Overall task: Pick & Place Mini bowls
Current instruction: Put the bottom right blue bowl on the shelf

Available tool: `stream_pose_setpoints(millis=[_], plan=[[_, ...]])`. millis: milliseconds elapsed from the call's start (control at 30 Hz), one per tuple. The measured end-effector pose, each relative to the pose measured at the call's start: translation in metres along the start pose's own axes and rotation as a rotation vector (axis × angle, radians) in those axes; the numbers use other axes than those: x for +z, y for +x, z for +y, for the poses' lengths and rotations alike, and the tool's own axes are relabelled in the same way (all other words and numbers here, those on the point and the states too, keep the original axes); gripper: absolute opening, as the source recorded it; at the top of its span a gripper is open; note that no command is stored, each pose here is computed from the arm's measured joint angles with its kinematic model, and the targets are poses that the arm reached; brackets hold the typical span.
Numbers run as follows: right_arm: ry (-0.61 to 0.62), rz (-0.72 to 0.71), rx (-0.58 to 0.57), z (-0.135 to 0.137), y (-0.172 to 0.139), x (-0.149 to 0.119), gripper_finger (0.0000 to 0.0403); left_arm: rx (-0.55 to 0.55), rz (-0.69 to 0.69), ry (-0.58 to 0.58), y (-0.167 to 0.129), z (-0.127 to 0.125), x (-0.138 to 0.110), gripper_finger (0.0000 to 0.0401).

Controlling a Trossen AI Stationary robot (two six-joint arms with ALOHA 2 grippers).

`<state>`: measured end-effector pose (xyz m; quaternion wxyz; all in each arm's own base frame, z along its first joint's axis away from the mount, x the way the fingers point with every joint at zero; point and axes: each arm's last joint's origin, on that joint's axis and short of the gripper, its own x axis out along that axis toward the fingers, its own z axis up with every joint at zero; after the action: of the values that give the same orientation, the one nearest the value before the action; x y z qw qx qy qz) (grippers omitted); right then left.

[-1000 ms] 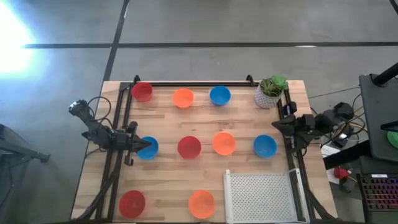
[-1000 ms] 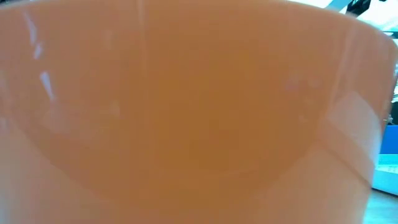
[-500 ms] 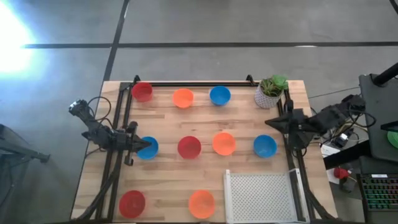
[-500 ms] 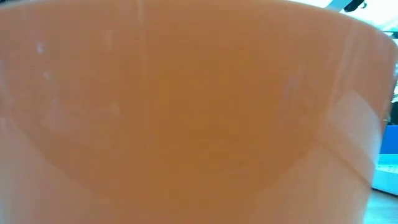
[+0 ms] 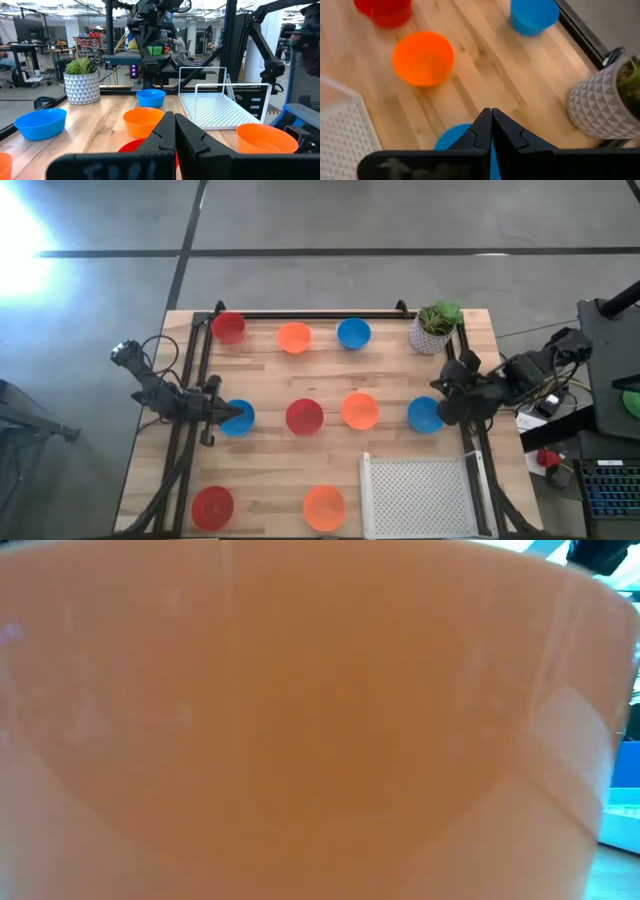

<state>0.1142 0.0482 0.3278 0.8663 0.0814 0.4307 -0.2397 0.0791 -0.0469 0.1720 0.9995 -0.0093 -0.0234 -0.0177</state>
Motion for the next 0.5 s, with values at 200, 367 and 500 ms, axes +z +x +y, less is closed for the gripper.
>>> stream_pose_setpoints(millis=[200, 367, 500], plan=[[-0.080, 0.069, -0.017, 0.026, 0.007, 0.012, 0.0008, 0.000, 0.000, 0.000, 0.000, 0.000, 0.000, 0.0000], [-0.057, 0.113, -0.024, 0.044, 0.012, 0.021, 0.0008, 0.000, 0.000, 0.000, 0.000, 0.000, 0.000, 0.0000], [-0.044, 0.180, -0.008, 0.054, 0.017, 0.025, 0.0009, 0.000, 0.000, 0.000, 0.000, 0.000, 0.000, 0.0000]])
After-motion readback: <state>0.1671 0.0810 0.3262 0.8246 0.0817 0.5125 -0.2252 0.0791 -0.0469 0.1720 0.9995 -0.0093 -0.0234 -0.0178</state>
